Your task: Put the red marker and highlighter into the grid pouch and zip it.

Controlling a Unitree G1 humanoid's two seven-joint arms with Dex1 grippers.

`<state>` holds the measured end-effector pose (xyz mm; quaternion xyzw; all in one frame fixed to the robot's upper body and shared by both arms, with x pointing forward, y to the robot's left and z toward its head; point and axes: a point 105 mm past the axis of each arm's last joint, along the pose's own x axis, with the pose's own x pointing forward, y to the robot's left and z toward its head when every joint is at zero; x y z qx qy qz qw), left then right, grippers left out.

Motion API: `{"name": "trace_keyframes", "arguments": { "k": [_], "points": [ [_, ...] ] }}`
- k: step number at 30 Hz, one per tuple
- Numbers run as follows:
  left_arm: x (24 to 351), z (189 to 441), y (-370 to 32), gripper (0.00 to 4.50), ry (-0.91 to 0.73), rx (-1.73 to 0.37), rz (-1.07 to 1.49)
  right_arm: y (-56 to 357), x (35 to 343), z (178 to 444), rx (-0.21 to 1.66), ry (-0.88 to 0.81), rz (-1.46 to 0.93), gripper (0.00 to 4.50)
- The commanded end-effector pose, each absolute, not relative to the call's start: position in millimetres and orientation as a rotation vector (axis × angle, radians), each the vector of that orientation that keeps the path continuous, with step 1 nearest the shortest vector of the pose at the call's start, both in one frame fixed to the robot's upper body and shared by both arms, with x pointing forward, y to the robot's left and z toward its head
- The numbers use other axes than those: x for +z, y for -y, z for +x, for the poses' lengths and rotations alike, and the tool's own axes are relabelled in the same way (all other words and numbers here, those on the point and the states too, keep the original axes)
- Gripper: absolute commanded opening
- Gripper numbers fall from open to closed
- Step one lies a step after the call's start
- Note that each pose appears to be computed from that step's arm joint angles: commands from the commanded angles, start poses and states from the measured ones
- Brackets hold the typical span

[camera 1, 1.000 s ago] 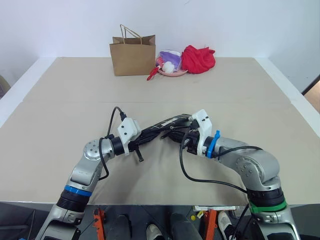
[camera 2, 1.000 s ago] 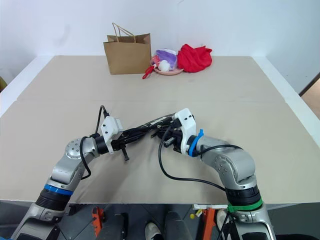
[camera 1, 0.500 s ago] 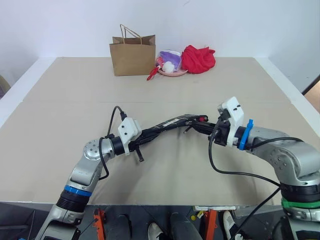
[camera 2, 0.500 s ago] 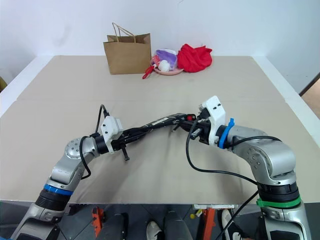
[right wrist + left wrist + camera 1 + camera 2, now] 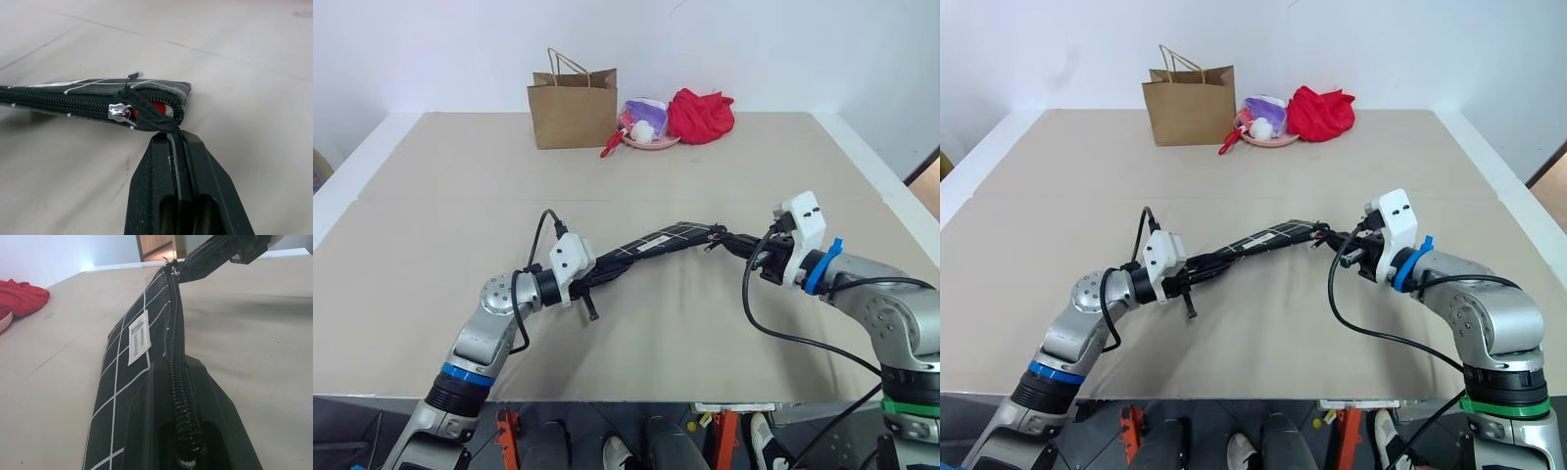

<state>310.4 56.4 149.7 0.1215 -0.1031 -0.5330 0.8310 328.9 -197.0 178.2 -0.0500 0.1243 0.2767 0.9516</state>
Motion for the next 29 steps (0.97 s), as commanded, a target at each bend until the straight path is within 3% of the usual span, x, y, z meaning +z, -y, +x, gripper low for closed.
{"name": "trace_keyframes", "arguments": {
  "k": [1, 7, 8, 9, 11, 17, 18, 29],
  "points": [
    [160, 312, -63, 0.00, 0.257, -1.103, 0.271, 223, 198, 332, 0.428, -0.175, -0.131, 0.05],
    [161, 313, -62, 0.00, 0.257, -1.103, 0.270, 212, 195, 327, 0.479, -0.179, -0.097, 0.05],
    [160, 312, -62, 0.00, 0.248, -1.118, 0.271, 209, 192, 324, 0.504, -0.189, -0.095, 0.35],
    [159, 311, -63, 0.59, 0.243, -1.125, 0.273, 204, 189, 320, 0.546, -0.203, -0.089, 0.75],
    [157, 309, -64, 1.06, 0.233, -1.142, 0.274, 196, 185, 311, 0.622, -0.214, -0.112, 1.43],
    [157, 305, -70, 4.17, 0.204, -1.167, 0.253, 193, 182, 296, 0.704, -0.202, -0.103, 4.48],
    [158, 305, -76, 4.45, 0.186, -1.161, 0.228, 200, 181, 296, 0.684, -0.189, -0.101, 4.50],
    [142, 336, -151, 4.45, -0.001, -0.787, 0.226, 229, 164, 296, 0.552, -0.040, -0.106, 4.50]
  ]
}}
